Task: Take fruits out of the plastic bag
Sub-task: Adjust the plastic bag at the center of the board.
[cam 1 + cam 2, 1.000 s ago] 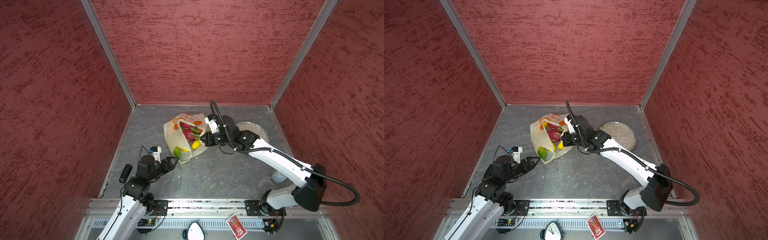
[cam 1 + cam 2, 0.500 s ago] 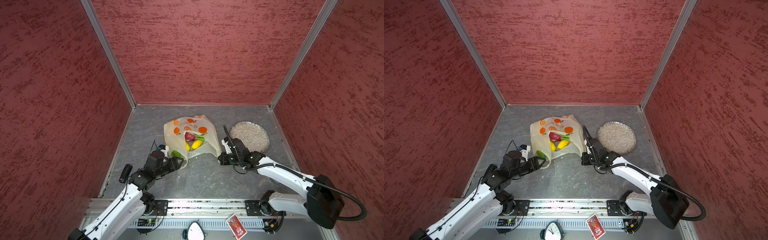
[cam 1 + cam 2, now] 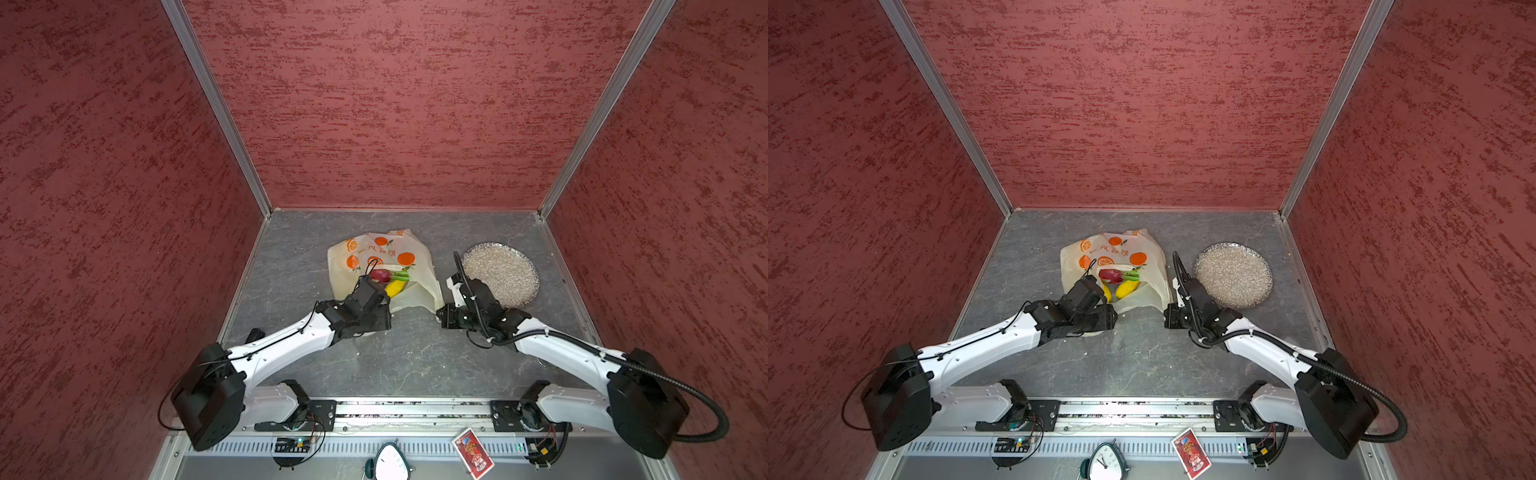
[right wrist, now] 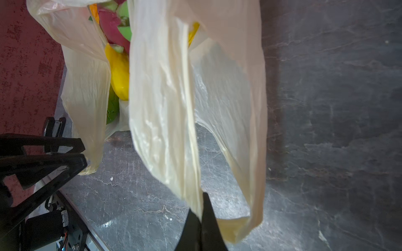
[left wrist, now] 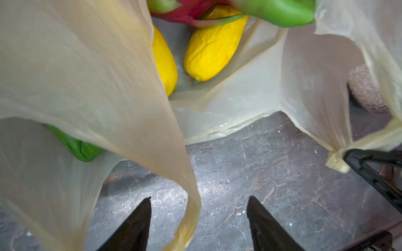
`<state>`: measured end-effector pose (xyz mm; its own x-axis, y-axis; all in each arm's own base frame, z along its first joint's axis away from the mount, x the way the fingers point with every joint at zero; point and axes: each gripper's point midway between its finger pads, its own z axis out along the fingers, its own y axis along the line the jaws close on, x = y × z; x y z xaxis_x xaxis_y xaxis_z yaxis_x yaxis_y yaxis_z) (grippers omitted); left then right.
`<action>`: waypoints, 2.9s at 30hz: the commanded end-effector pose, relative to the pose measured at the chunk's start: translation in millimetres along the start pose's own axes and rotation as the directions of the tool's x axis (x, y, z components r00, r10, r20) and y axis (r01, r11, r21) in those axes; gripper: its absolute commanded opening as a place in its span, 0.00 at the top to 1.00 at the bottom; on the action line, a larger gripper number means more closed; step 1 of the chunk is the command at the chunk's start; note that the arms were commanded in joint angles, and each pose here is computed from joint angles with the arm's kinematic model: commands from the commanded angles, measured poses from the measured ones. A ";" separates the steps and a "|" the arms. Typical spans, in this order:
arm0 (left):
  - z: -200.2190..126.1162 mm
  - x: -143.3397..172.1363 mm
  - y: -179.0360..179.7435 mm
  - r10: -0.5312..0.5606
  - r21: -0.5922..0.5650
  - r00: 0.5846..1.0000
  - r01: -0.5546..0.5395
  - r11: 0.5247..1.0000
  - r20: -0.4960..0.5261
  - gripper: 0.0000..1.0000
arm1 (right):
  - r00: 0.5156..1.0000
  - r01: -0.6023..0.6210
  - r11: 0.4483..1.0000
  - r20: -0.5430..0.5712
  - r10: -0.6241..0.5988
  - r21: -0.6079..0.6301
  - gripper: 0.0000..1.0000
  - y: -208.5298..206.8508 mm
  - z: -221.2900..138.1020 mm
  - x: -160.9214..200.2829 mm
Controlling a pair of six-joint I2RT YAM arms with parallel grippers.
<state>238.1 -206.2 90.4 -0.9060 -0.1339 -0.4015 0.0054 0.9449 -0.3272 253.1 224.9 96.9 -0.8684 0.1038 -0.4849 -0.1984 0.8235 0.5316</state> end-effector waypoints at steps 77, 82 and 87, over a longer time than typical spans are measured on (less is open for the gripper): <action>-234.7 -102.1 32.8 -0.035 0.187 0.905 -0.050 0.981 0.424 0.43 | 0.991 -0.119 0.991 0.059 0.122 -0.056 0.51 -17.5 -6.5 -16.7; -222.1 -88.9 25.3 0.143 0.083 0.927 -0.182 0.980 0.347 0.44 | 0.980 -0.052 0.998 0.187 0.060 -0.045 0.45 -1.8 -53.1 -43.8; -190.8 -58.3 22.3 0.230 0.083 0.943 -0.256 0.963 0.239 0.42 | 0.974 0.036 0.994 0.225 -0.012 -0.106 0.45 34.2 -92.0 -61.4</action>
<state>221.8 -122.4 292.0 -0.7221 -0.0780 -0.6874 0.2379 0.9051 -0.3525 262.3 195.9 190.1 -0.7514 0.2551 -0.6086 -0.2425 0.7509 0.6142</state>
